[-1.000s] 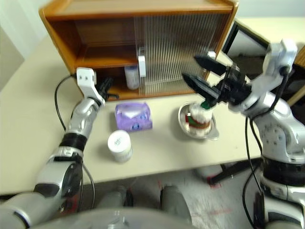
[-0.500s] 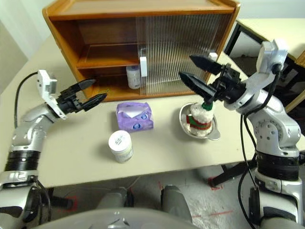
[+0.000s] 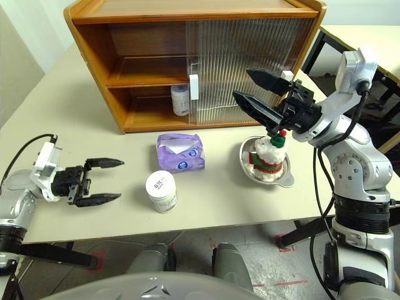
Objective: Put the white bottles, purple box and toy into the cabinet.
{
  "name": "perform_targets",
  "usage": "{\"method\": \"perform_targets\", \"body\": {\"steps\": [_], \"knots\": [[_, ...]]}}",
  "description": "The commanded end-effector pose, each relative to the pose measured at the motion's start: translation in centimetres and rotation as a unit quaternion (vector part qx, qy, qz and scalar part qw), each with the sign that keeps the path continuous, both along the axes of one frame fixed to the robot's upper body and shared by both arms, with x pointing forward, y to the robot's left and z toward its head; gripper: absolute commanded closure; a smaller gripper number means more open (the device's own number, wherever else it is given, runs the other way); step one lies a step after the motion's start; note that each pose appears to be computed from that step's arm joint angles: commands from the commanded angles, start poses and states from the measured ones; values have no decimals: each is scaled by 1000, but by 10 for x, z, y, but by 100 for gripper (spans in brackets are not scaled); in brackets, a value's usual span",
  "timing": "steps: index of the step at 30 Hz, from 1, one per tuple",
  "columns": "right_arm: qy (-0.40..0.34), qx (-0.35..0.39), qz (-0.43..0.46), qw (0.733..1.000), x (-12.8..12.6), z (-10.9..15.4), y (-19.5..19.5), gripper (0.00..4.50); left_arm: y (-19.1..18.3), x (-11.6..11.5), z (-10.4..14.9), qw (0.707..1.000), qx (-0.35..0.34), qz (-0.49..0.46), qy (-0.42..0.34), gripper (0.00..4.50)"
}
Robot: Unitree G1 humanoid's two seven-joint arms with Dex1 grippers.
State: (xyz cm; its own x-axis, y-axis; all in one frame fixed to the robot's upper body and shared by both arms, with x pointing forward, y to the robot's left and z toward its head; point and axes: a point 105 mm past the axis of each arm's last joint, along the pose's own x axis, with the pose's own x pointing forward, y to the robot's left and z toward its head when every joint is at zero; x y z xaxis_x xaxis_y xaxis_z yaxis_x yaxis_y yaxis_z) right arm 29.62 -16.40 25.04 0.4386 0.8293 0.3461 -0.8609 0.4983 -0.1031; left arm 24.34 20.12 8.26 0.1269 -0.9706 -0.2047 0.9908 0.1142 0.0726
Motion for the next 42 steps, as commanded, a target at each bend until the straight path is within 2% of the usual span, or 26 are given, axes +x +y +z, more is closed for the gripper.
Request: {"method": "perform_targets", "body": {"steps": [1,17,29,41,42], "knots": [[-2,-1,0,1000,0,1,0,0,-15,-6,-5,999,9,-44,-10,3],[-1,-9,-17,1000,-6,4,-5,0,-58,2,-13,994,-21,-105,-13,3],[0,-15,-26,1000,-9,6,-9,0,-67,4,-28,994,-31,-107,12,3],[0,-17,-33,999,-11,7,-12,0,-75,8,-31,993,-39,-112,14,3],[1,-16,-33,999,-11,6,-13,0,-75,8,-30,993,-40,-112,15,19]]}}
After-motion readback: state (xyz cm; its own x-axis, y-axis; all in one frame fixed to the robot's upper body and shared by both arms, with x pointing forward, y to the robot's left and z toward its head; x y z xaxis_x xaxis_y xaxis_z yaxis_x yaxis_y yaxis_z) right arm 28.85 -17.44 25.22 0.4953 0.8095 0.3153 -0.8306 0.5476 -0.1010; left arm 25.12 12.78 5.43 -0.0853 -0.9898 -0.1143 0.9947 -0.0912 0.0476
